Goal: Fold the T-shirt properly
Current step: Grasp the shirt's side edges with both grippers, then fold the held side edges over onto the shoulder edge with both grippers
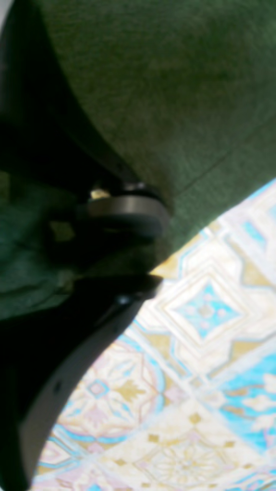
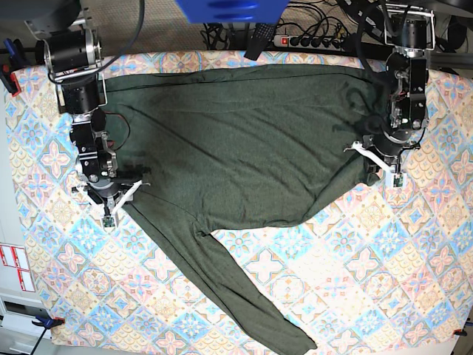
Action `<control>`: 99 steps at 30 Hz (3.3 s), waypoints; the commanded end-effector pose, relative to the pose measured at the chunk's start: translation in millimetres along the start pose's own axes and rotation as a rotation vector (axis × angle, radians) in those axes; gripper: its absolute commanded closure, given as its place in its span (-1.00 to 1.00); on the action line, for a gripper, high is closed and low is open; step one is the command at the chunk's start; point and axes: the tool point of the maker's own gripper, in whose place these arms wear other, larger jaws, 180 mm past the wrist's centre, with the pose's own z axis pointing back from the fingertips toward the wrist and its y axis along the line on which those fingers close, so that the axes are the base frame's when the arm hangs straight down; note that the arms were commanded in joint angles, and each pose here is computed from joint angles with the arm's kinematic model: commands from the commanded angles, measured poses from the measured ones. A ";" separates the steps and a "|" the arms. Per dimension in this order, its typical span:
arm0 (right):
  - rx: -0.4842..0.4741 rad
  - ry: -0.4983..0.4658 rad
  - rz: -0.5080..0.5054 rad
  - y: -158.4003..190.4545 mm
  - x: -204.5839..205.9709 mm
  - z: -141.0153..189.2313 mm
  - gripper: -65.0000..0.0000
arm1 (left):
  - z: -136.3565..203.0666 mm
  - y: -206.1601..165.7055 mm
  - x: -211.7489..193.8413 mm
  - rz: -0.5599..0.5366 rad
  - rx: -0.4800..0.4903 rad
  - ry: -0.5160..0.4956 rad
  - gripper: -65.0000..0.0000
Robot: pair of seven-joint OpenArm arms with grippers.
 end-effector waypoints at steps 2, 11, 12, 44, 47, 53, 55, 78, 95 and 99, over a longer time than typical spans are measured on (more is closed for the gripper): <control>-0.027 -0.022 0.001 -13.8 11.8 0.0 0.34 | 2.2 1.6 17.8 -0.009 -0.004 -0.050 1.00; -0.028 -0.006 -0.003 -14.2 7.3 -0.1 -0.07 | 2.0 1.6 18.6 -0.009 -0.005 -0.051 1.00; -0.028 -0.006 -0.003 -14.2 7.3 -0.1 -0.10 | 2.0 1.6 18.6 -0.009 -0.005 -0.051 1.00; 0.226 0.020 -0.382 9.5 -2.2 3.4 0.67 | 2.2 1.6 17.8 -0.009 -0.004 -0.050 1.00; 0.223 0.018 -0.387 8.0 -1.6 3.4 0.98 | 2.2 1.6 17.8 -0.009 -0.004 -0.050 1.00; 0.211 -0.011 -0.421 -1.6 6.7 4.8 1.00 | 2.0 1.4 20.2 -0.008 -0.005 -0.058 1.00; 0.191 -0.034 -0.468 -14.7 11.6 5.9 1.00 | 1.9 1.3 21.3 -0.008 -0.006 -0.061 1.00; 0.229 -0.175 -0.443 -21.9 18.9 88.0 1.00 | 39.4 16.9 37.8 -0.065 0.027 -0.134 1.00; 0.160 -0.143 -0.463 -56.8 -22.7 120.0 1.00 | 60.7 64.3 27.9 -0.064 0.130 -0.113 1.00; 0.153 -0.105 -0.465 -55.9 -41.8 122.4 1.00 | 62.2 65.7 21.4 -0.066 0.133 -0.099 1.00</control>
